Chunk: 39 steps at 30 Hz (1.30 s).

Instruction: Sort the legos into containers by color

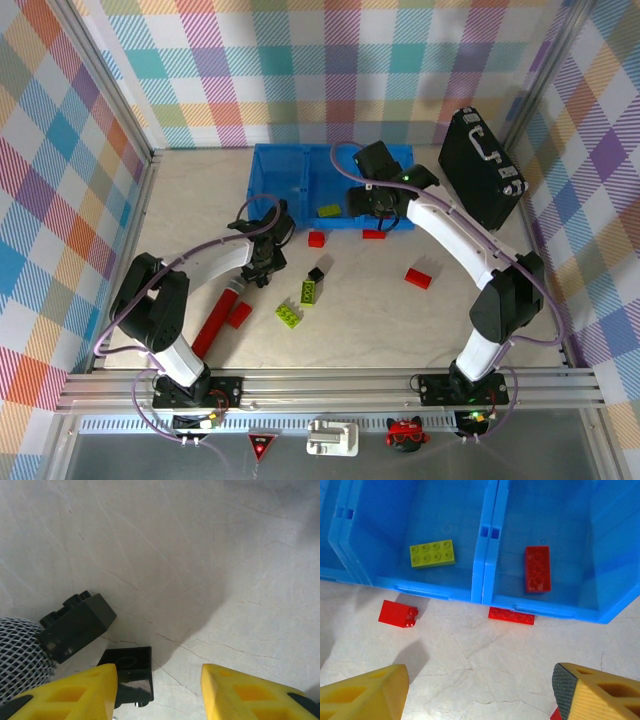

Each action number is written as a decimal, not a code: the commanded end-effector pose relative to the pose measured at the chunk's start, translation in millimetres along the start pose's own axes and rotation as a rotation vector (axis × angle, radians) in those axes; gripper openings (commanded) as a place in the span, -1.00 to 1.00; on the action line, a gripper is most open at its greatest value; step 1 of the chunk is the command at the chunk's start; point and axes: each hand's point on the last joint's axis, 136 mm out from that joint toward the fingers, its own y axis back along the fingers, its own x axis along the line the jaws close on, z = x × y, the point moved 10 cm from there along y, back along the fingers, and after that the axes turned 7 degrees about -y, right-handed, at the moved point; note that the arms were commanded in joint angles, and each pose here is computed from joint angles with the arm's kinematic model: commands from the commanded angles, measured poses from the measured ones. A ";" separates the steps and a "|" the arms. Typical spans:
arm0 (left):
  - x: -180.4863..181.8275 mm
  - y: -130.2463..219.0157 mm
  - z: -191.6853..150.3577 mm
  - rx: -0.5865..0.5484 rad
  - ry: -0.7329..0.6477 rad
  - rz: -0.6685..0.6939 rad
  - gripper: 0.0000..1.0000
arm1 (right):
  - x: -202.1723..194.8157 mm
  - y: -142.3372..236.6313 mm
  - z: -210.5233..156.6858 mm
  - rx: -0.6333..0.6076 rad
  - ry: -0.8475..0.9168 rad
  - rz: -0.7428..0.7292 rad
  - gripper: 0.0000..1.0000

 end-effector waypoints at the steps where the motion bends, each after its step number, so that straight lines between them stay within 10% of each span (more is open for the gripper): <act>1: 2.1 -7.3 -3.9 0.020 0.007 0.008 -0.02 | -6.9 13.7 0.9 -0.025 0.002 -0.004 0.55; 39: 15.3 -4.1 -14.8 0.069 -0.038 0.011 0.03 | 0.2 11.1 4.4 0.005 -0.001 0.043 0.53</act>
